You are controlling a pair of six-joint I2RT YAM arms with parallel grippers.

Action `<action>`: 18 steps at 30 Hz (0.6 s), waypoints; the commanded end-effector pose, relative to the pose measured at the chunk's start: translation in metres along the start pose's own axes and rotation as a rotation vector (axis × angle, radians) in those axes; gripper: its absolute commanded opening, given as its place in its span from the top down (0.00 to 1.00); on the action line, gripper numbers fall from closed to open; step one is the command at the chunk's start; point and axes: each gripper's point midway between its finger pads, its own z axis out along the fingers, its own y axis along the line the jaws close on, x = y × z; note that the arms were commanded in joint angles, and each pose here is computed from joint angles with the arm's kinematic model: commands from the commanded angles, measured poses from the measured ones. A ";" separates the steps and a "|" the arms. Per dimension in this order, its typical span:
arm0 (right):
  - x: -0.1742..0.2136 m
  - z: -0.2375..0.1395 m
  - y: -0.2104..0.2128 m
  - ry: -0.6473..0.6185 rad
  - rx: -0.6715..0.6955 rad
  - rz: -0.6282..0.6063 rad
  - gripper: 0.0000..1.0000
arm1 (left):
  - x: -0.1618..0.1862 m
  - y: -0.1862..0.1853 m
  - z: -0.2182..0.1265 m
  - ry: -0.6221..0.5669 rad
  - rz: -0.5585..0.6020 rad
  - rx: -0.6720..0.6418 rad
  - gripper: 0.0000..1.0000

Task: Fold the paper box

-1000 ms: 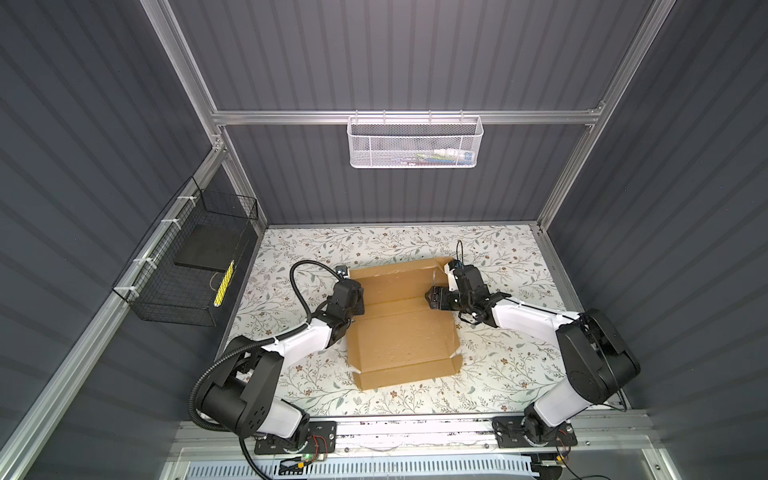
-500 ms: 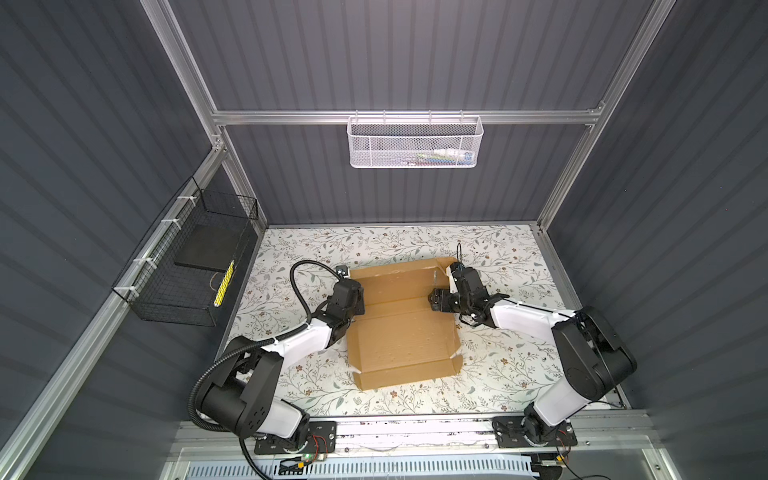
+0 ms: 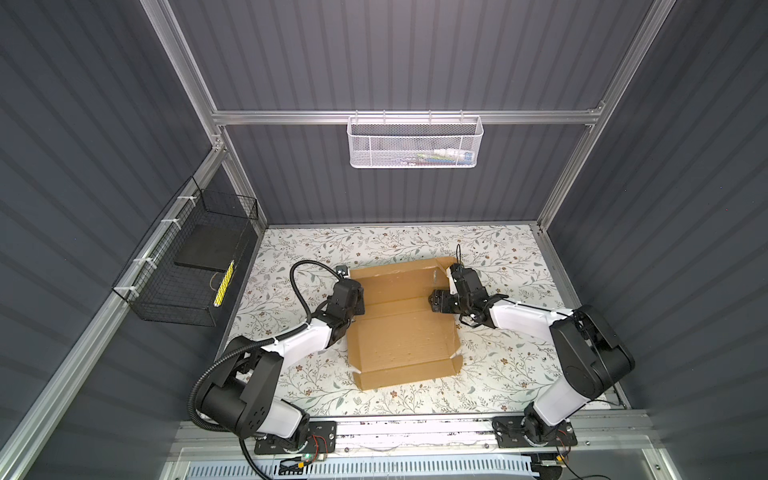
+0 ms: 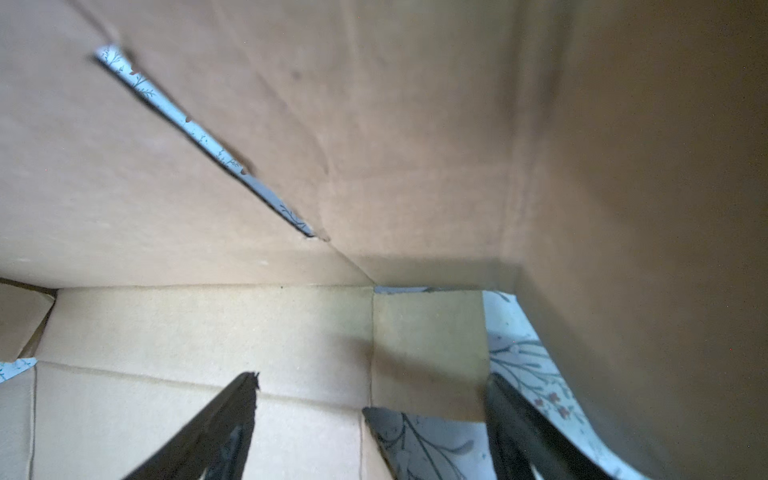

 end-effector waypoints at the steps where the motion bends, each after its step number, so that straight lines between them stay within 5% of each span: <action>1: 0.003 0.003 -0.007 0.005 0.021 -0.013 0.14 | -0.023 -0.007 -0.006 -0.051 -0.028 0.030 1.00; 18: 0.005 0.003 -0.005 0.014 0.012 -0.022 0.12 | -0.021 -0.005 -0.006 -0.049 -0.028 0.026 1.00</action>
